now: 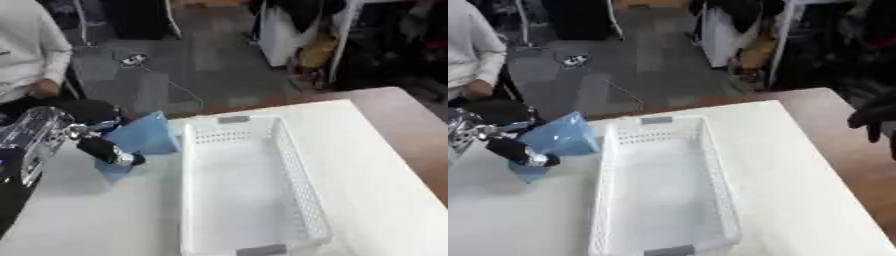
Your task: Pick up objects on the table and place them in the box.
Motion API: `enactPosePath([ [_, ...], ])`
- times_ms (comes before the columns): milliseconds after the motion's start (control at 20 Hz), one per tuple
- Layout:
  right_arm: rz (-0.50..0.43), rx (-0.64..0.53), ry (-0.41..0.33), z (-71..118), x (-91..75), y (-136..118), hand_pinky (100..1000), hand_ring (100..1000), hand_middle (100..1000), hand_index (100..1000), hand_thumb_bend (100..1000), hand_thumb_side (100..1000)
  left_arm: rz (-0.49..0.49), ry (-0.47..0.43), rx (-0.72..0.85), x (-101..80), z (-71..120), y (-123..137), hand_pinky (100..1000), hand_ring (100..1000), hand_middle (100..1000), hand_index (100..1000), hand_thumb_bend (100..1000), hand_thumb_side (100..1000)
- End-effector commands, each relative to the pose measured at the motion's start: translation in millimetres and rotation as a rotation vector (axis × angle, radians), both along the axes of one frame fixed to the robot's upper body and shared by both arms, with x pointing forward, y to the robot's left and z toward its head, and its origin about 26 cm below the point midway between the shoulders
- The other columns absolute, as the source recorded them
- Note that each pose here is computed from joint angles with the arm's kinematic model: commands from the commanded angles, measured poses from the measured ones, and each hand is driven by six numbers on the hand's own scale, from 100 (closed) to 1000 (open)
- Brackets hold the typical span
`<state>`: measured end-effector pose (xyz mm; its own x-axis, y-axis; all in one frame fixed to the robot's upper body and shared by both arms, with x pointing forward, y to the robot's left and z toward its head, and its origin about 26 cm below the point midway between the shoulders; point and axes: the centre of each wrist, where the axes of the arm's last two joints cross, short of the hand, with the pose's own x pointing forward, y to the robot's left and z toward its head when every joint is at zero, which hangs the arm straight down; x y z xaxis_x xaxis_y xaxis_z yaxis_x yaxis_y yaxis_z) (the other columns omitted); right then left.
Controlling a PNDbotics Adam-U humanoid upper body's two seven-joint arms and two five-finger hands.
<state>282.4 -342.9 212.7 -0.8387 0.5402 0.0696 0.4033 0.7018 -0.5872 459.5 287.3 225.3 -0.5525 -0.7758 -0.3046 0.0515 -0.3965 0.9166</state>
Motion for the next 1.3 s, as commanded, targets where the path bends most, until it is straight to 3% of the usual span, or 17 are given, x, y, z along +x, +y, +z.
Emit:
enactPosePath([
  [50,0.005,-0.058,-0.059,12.9,-2.4,-2.7,212,448,489,597,309,1000,-0.098,-0.063,-0.009,-9.1,30.8,-9.1,100,100,138,437,120,936],
  [200,0.013,-0.058,-0.088,13.9,-1.8,-1.6,215,450,490,603,352,1000,-0.166,-0.063,-0.03,-13.2,35.2,-20.0,100,100,135,437,122,938],
  [300,0.013,-0.052,-0.1,14.6,-1.4,-1.0,210,445,485,600,306,1000,-0.213,-0.055,-0.04,-14.4,36.4,-27.8,100,100,135,436,125,938],
  [350,0.01,-0.05,-0.104,15.0,-1.2,-0.7,208,444,484,600,216,1000,-0.248,-0.048,-0.044,-14.4,36.6,-32.8,100,100,134,436,131,941],
  [550,0.007,-0.06,-0.105,15.6,-0.1,1.9,214,450,488,604,128,1000,-0.352,-0.031,-0.06,-11.0,37.2,-47.6,100,100,137,437,138,950],
  [650,0.018,-0.074,-0.109,16.5,0.7,3.6,210,450,490,606,225,1000,-0.396,-0.03,-0.067,-9.0,36.7,-54.1,100,100,137,437,140,953],
  [700,0.026,-0.084,-0.108,16.9,1.1,4.5,210,450,489,605,196,1000,-0.413,-0.027,-0.072,-7.8,35.8,-56.3,100,100,137,437,139,953],
  [750,0.031,-0.09,-0.106,17.1,1.3,5.0,210,453,493,610,319,1000,-0.422,-0.026,-0.074,-6.7,35.1,-56.8,100,100,136,437,140,954],
  [850,0.055,-0.105,-0.096,17.7,2.5,8.0,198,447,490,604,297,1000,-0.46,-0.018,-0.087,-4.6,31.7,-62.1,100,100,134,438,144,961],
  [950,0.048,-0.109,-0.083,20.9,2.9,7.3,194,444,486,599,176,1000,-0.507,-0.01,-0.115,-1.9,27.4,-66.9,100,100,133,439,144,968],
  [1100,0.034,-0.12,-0.054,23.0,3.3,7.3,189,443,486,597,119,1000,-0.56,-0.014,-0.159,1.5,23.4,-71.8,100,100,131,440,145,979],
  [1250,0.052,-0.141,-0.037,25.3,4.2,8.8,192,449,493,606,267,1000,-0.606,-0.03,-0.202,3.6,19.6,-72.4,100,100,129,442,144,986],
  [1300,0.072,-0.134,-0.037,26.3,5.0,10.4,187,442,487,598,217,1000,-0.616,-0.036,-0.217,4.2,17.7,-71.5,100,100,128,442,144,989],
])
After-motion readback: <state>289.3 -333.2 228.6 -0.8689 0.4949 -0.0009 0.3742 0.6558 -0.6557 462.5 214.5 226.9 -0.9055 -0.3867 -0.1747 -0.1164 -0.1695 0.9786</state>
